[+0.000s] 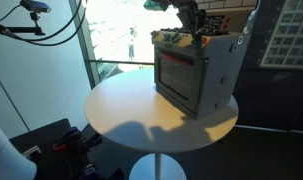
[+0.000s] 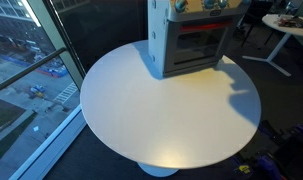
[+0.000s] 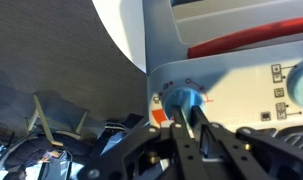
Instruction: Turn the far right blue knob to the right
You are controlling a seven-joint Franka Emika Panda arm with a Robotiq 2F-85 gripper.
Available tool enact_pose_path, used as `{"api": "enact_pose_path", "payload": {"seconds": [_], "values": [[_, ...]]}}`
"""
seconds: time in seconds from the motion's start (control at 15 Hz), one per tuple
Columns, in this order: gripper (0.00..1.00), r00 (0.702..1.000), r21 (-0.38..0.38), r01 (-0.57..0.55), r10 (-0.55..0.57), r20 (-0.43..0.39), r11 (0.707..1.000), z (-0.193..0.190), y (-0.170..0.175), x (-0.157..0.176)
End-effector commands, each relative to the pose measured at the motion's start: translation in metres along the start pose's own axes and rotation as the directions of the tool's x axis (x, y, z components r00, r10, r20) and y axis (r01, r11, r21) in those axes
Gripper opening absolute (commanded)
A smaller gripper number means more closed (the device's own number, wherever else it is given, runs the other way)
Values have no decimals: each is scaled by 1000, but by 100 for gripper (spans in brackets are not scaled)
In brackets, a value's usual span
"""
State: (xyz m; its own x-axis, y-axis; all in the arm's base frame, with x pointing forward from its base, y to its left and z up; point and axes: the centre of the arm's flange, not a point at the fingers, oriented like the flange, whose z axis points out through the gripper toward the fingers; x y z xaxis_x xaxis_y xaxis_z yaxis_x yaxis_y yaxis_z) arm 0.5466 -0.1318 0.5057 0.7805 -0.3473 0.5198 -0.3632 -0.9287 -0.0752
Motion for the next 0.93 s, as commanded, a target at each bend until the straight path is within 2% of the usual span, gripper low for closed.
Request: {"api": "enact_pose_path", "payload": {"seconds": [0.0,0.47,0.87], "values": [[6,1000,-13,-28,28,-9,1000,4,2,0],[5,990,-18,-139,140,22,990,4,10,-3],[5,950,-18,-310,311,24,950,1,18,-8]]}}
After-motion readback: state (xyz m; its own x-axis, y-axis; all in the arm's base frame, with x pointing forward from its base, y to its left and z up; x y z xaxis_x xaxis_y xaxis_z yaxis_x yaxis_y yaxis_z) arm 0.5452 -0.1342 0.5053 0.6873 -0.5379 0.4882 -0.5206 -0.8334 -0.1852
